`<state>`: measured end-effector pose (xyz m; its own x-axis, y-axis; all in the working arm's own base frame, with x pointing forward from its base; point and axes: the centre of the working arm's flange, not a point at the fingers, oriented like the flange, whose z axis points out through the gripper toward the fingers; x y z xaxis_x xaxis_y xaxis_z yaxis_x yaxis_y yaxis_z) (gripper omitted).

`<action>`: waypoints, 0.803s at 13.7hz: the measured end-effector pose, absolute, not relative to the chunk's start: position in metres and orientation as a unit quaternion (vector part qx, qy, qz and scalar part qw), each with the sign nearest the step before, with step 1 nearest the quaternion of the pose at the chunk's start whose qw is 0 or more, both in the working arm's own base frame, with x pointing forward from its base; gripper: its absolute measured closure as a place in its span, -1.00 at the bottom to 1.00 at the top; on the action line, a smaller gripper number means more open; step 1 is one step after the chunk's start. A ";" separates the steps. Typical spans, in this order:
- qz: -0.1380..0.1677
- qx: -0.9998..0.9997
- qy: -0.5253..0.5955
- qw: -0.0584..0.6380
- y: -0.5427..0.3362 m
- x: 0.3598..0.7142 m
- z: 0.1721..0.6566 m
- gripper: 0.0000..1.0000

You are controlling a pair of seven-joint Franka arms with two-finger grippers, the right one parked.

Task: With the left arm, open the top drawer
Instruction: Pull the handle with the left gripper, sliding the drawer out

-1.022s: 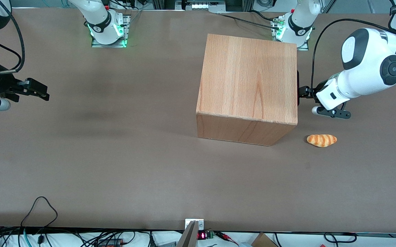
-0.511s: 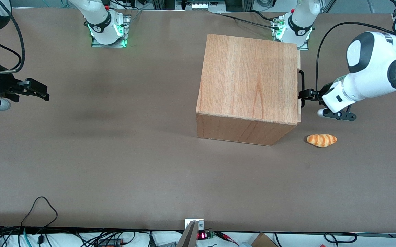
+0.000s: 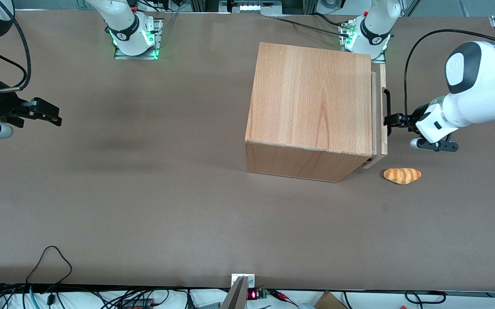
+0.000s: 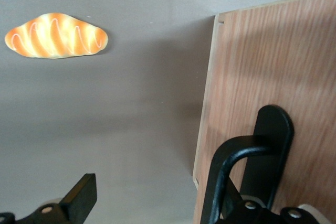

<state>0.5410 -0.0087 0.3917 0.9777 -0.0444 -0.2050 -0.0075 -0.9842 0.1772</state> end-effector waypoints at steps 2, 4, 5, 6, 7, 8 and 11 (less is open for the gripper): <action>-0.104 0.991 -0.009 0.080 0.002 0.541 0.392 -1.00; -0.102 0.992 0.000 0.077 0.014 0.541 0.392 -1.00; -0.101 0.992 0.004 0.075 0.021 0.541 0.392 -1.00; -0.100 0.992 0.009 0.075 0.027 0.541 0.392 -1.00; -0.100 0.992 0.014 0.075 0.033 0.541 0.392 -1.00; -0.098 0.992 0.019 0.075 0.039 0.541 0.392 -1.00; -0.094 0.992 0.035 0.076 0.056 0.540 0.392 -1.00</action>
<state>0.5400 0.0561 0.3919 0.9801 0.0548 -0.1909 0.0831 -0.9861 0.1438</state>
